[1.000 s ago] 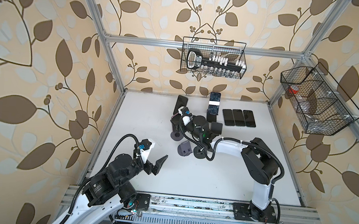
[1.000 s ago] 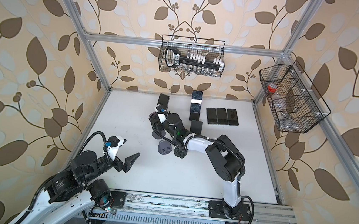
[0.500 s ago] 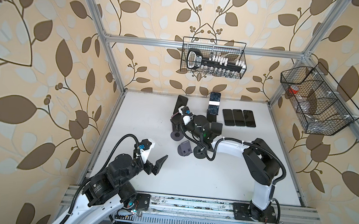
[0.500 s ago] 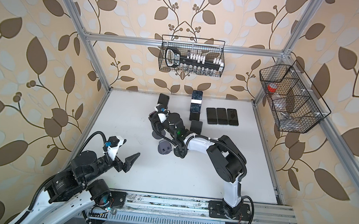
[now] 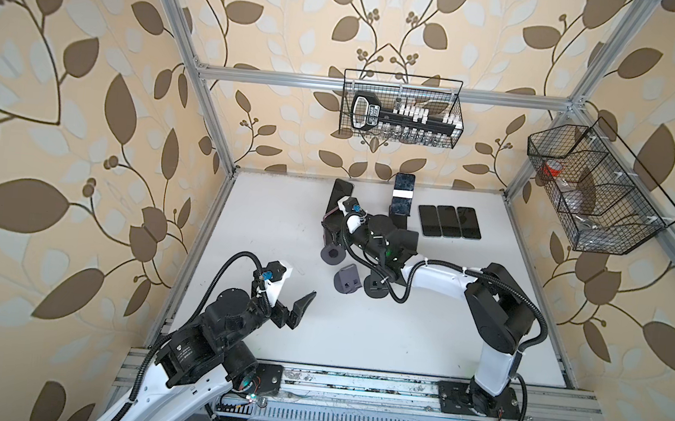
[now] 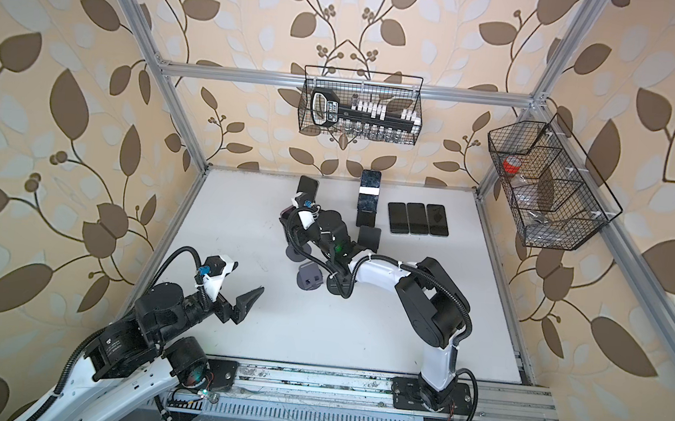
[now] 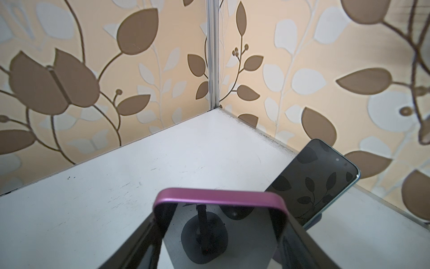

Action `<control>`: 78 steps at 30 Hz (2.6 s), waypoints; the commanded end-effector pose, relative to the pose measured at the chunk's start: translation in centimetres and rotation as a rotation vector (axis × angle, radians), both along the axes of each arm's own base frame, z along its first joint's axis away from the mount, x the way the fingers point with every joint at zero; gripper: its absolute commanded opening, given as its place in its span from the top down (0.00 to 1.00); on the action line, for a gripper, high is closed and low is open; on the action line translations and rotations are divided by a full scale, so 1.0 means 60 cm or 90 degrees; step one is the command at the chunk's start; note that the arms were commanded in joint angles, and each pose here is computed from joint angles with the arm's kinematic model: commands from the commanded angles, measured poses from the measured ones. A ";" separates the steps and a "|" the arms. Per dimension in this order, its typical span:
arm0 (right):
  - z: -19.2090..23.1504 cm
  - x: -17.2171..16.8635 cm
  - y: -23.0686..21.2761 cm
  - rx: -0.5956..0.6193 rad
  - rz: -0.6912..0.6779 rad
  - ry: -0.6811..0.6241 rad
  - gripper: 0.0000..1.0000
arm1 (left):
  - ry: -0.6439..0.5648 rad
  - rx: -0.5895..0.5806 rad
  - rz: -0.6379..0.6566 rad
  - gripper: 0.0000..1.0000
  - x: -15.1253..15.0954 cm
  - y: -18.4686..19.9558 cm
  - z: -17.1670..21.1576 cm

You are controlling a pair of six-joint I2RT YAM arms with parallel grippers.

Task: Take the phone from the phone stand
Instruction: 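Lift the purple-edged phone up out of the stand with the right gripper, then carry the phone toward the flat phones while the left gripper reaches forward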

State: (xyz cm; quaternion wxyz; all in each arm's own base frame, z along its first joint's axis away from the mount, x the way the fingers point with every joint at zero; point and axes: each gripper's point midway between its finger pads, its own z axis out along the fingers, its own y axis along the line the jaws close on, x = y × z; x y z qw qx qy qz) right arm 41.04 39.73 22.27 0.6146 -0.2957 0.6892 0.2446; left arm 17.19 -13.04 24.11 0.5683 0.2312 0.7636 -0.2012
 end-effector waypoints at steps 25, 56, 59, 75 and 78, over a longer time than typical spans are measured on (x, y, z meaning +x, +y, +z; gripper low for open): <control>0.109 -0.037 -0.026 0.051 0.018 -0.038 0.44 | -0.002 0.004 0.018 0.01 0.013 0.001 0.012; 0.234 -0.138 -0.142 0.083 -0.013 -0.058 0.50 | -0.005 0.006 0.020 0.01 0.021 -0.002 0.010; 0.245 -0.155 -0.161 0.080 -0.017 -0.060 0.51 | -0.003 0.007 0.020 0.01 0.023 -0.004 0.009; 0.264 -0.214 -0.273 0.062 -0.095 -0.066 0.53 | -0.031 -0.009 -0.024 0.01 0.053 -0.052 0.057; 0.259 -0.220 -0.291 0.057 -0.112 -0.063 0.54 | -0.038 -0.020 -0.044 0.01 0.060 -0.070 0.066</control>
